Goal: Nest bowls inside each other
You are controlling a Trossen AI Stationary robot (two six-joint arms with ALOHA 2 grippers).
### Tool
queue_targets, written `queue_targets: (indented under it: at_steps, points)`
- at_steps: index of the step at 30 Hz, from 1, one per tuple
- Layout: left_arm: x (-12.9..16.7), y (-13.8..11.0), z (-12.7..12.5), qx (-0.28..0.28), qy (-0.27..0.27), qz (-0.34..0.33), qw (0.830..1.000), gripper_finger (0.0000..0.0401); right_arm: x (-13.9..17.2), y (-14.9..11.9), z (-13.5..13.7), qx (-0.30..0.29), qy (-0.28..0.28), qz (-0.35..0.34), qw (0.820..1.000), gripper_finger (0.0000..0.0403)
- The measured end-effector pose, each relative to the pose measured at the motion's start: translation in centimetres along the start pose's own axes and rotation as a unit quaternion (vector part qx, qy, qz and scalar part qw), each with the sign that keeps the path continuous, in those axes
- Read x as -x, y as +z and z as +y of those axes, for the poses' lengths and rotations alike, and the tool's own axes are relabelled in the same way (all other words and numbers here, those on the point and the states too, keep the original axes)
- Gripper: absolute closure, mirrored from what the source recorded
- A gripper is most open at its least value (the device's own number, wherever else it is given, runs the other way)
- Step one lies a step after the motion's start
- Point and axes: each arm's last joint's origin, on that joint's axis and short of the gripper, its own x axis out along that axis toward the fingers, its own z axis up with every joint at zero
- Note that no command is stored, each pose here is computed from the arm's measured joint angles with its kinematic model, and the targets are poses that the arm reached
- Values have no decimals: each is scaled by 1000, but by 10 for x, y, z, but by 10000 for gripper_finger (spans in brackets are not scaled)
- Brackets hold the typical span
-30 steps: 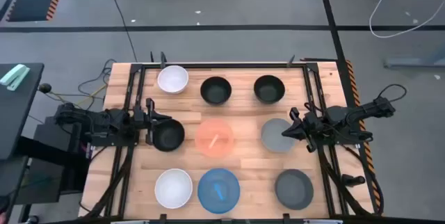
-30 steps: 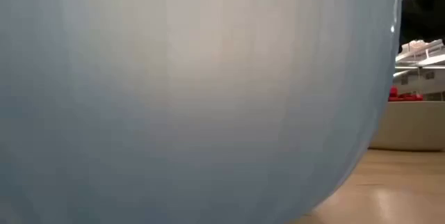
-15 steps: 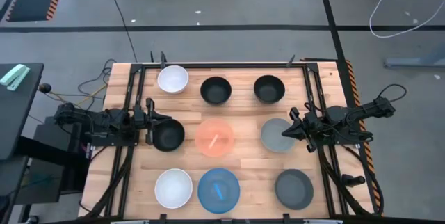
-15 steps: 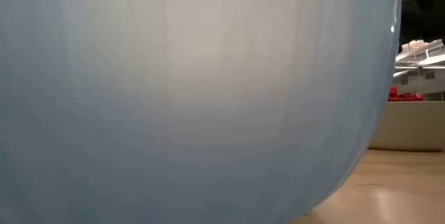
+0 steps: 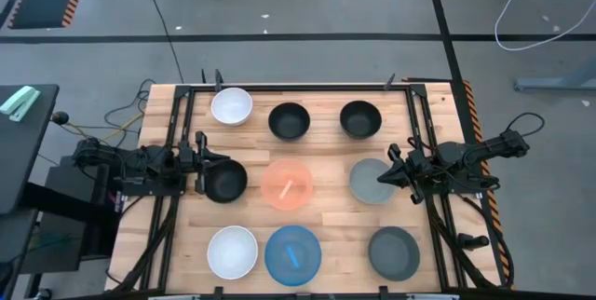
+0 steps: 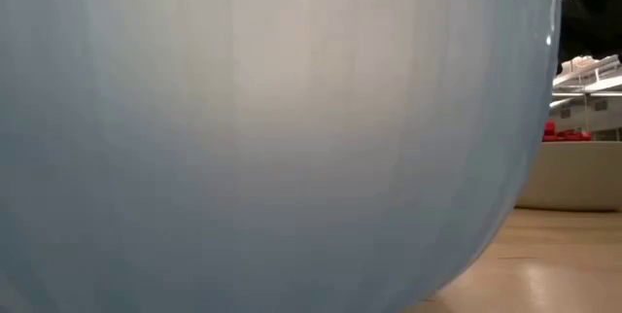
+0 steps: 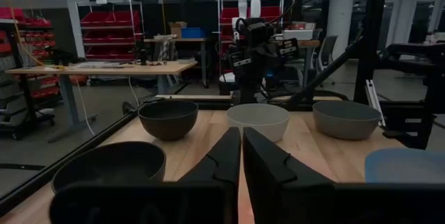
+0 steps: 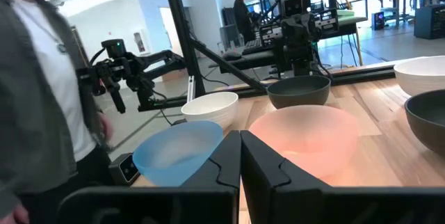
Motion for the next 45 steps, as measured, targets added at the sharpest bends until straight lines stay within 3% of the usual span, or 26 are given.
queue_targets:
  at_steps: [26,29,38,45]
  points:
    - [0,0,0,-3,0,1,1000,370,0,0,0,2,0,0,1000,389]
    - [0,0,0,1,0,1,1000,367,0,0,0,66,-2,-1,998,389]
    - [0,1,0,1,0,-3,1000,379,0,3,-3,81,-63,-18,995,389]
    - [0,9,1,46,3,-47,998,388,1,9,-4,35,-94,-58,993,389]
